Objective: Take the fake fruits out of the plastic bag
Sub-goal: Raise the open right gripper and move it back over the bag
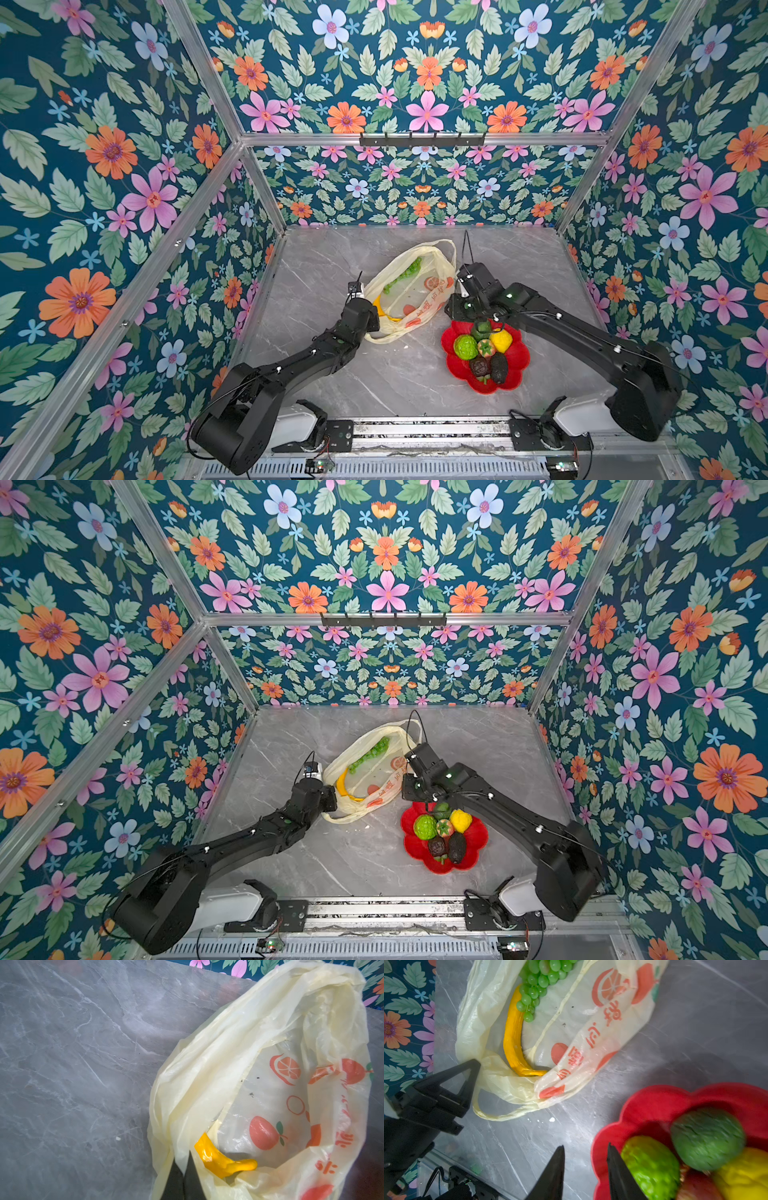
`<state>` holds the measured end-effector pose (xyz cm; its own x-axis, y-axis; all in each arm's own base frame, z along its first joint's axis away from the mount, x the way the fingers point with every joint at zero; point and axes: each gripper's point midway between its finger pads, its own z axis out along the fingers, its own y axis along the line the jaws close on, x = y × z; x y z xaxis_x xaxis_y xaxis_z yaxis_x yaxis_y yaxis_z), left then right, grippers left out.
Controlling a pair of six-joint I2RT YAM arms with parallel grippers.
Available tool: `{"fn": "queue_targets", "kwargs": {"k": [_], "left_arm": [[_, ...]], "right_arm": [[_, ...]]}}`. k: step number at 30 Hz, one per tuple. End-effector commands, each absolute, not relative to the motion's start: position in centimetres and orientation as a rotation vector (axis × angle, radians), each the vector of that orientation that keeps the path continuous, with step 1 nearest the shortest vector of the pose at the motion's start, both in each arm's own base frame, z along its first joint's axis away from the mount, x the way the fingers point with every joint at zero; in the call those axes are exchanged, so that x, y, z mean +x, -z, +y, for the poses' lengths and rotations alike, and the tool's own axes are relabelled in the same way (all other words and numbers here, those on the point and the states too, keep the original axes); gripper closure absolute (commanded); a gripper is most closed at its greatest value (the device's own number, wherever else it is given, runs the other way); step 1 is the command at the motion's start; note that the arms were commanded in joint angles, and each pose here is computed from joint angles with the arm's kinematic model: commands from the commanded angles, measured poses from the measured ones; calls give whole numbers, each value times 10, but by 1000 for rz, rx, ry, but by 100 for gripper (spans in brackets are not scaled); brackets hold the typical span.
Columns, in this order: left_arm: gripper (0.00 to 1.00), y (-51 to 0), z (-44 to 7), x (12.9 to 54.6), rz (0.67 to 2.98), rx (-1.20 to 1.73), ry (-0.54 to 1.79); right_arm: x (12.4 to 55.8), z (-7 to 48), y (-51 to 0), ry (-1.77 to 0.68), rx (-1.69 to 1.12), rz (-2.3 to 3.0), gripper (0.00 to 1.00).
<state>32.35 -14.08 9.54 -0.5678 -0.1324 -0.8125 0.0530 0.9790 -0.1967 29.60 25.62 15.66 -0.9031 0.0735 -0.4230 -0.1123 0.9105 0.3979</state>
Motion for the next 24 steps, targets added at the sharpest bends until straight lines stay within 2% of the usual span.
{"fn": "queue_targets", "kwargs": {"k": [1, 10, 14, 24], "left_arm": [[98, -97, -134, 324, 2152, -96, 219], [98, -89, -115, 321, 2157, -196, 146], [97, -84, -123, 322, 2175, -186, 219], [96, -90, -127, 321, 2148, -183, 271]], "right_arm": [[323, 294, -164, -675, -51, 2551, 64], [354, 383, -130, -769, -172, 2590, 64], [362, 399, -114, -687, -177, 2616, 64], [358, 448, -88, -819, -225, 2661, 59]]}}
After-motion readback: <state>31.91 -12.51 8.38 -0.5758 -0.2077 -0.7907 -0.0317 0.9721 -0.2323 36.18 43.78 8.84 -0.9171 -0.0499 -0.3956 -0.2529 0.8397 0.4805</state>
